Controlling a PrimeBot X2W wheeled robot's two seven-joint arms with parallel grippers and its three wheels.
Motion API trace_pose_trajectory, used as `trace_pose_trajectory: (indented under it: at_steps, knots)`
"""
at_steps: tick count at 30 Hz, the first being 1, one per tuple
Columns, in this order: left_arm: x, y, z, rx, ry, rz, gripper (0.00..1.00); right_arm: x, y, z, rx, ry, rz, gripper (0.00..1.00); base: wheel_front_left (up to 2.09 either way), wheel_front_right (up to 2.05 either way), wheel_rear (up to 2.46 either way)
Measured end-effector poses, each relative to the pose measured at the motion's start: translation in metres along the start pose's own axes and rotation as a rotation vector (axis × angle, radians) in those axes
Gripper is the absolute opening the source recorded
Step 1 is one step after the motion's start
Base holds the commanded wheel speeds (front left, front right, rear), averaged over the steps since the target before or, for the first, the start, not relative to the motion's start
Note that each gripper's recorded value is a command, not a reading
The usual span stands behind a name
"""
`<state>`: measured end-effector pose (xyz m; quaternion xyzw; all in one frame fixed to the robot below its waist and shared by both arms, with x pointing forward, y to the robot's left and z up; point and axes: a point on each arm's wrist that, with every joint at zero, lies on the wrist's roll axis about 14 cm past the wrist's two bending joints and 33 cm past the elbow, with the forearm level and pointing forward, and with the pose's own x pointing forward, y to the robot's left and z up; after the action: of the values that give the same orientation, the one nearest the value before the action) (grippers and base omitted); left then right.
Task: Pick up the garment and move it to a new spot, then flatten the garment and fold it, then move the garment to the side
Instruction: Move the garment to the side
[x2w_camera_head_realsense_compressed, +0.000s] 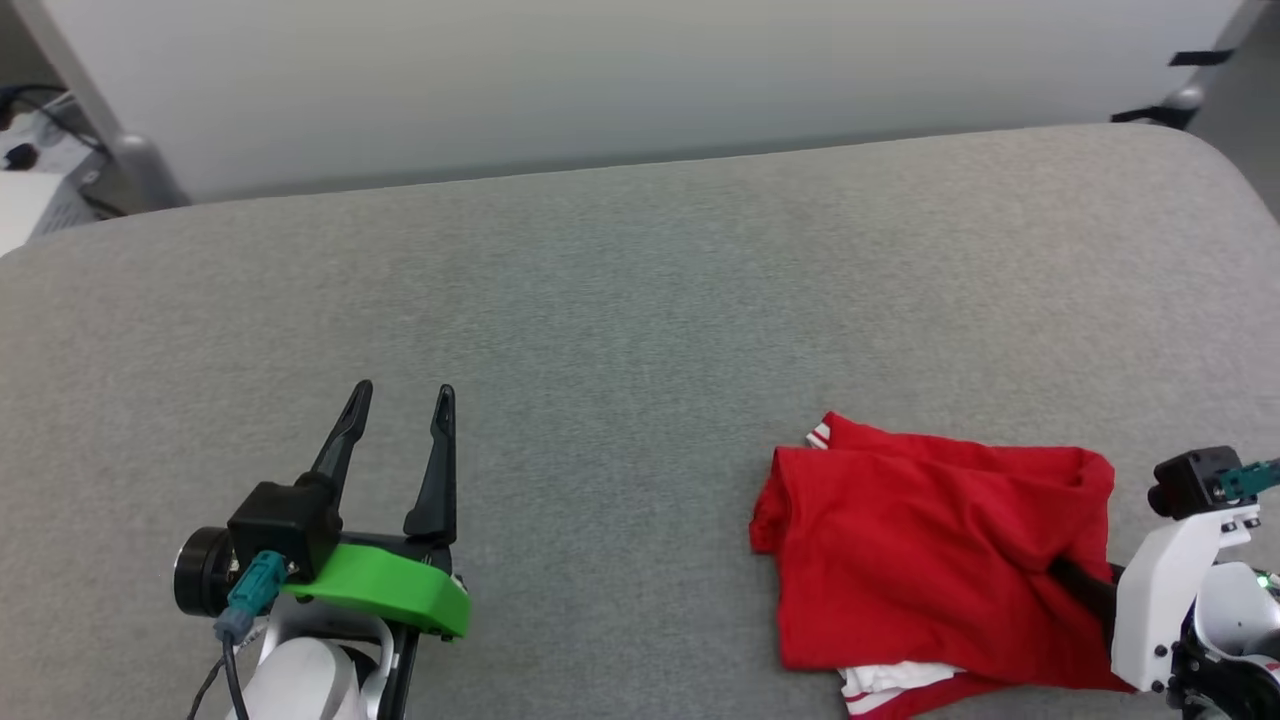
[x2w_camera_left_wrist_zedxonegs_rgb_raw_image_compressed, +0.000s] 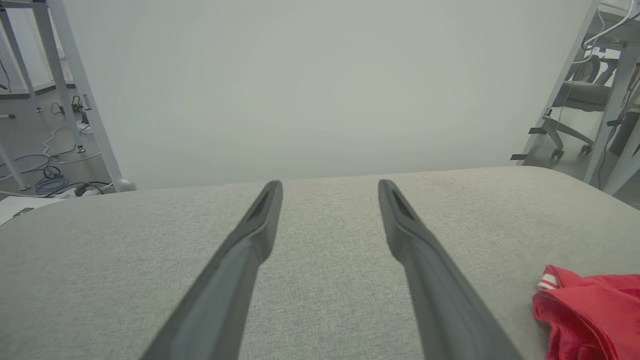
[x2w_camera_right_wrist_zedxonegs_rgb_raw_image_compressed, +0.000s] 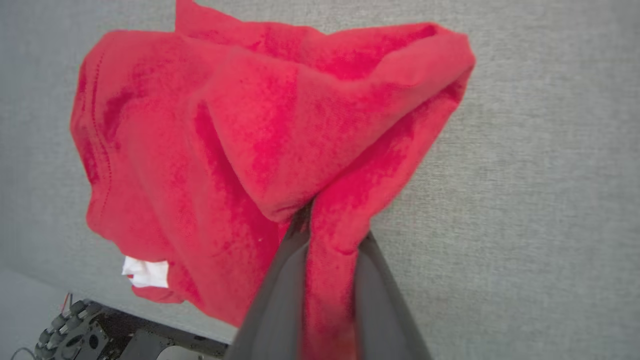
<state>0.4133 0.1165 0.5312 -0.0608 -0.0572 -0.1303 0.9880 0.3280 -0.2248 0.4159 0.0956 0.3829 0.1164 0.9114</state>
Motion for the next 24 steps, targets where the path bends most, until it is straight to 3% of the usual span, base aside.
trace_pose_trajectory:
  at_steps: [12,19,24]
  knots:
    - [0.064,-0.078,0.000,-0.009,-0.041,-0.268,1.00,-0.038,-0.065,0.044,-0.020,-0.127,-0.222,0.00,0.00,0.00,0.00]
    - [0.099,-0.109,-0.015,-0.033,-0.047,-0.385,1.00,-0.057,-0.140,0.067,-0.063,-0.097,-0.433,0.00,0.00,0.00,0.00]
    - [0.113,-0.111,-0.040,-0.052,-0.020,-0.417,1.00,-0.059,-0.186,0.075,-0.063,-0.040,-0.560,0.00,0.00,0.00,0.00]
